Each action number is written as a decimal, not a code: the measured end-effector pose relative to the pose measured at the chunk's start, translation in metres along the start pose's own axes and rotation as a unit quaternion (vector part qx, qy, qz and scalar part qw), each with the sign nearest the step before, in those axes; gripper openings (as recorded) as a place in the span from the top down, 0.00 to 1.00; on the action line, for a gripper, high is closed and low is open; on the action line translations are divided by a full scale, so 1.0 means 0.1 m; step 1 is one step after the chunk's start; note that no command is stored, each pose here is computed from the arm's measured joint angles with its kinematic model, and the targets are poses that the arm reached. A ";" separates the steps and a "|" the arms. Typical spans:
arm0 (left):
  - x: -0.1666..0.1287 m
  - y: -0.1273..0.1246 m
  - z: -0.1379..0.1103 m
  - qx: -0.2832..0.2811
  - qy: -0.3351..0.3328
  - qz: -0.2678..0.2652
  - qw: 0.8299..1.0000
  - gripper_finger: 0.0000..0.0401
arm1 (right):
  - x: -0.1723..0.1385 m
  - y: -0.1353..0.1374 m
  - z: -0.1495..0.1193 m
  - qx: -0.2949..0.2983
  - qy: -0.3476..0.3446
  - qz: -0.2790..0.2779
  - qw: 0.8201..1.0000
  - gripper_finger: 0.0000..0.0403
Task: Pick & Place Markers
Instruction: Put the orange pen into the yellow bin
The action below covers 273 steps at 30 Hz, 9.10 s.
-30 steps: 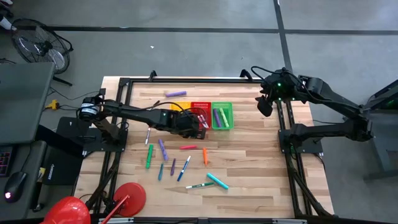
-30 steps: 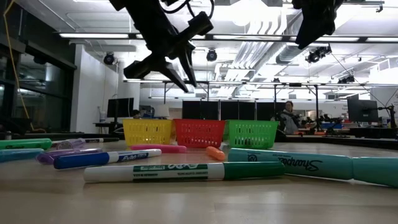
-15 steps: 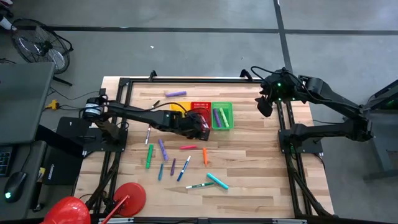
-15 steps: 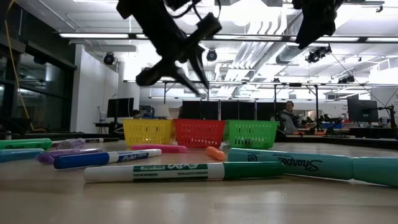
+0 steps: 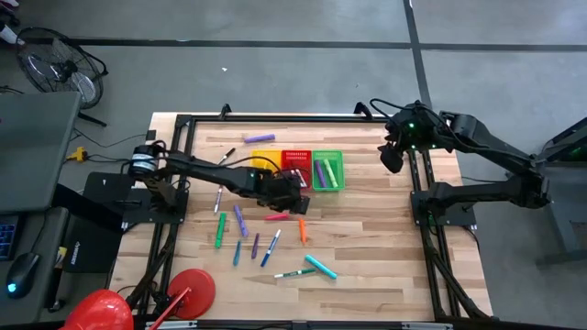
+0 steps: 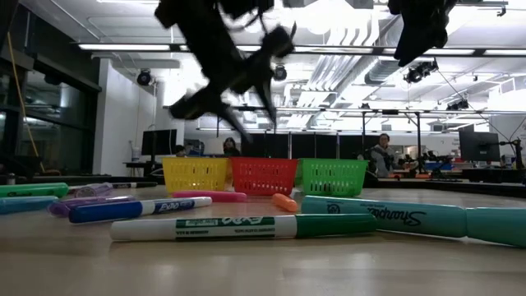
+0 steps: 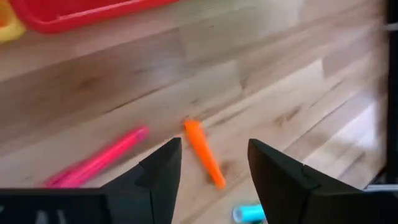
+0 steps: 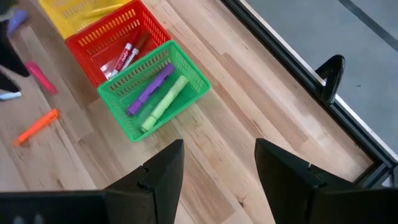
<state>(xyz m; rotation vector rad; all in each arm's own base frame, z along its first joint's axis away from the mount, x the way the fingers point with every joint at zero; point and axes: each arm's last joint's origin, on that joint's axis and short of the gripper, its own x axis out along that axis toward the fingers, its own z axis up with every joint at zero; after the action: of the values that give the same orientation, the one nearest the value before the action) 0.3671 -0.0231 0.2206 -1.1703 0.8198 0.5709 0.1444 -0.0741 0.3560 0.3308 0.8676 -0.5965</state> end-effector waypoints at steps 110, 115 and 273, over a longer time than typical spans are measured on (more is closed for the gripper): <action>0.98 -0.26 -0.46 -0.104 0.064 0.172 0.978 0.86 | -0.01 -0.03 -0.15 -0.010 0.077 -0.016 0.997 0.54; 0.98 -0.26 -0.47 -0.091 0.073 0.170 0.979 0.89 | -0.01 -0.03 -0.15 -0.011 0.077 -0.018 0.997 0.54; 0.24 -1.20 0.85 0.074 -0.326 -0.219 0.917 0.90 | -0.78 -0.16 -0.70 -0.105 -0.064 0.087 0.989 0.54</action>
<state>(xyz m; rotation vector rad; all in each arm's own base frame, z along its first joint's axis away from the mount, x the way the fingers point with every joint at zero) 0.4950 0.0204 0.2841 -0.8956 0.0191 0.4683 0.0529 -0.0239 0.3740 0.1718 0.7619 -0.3565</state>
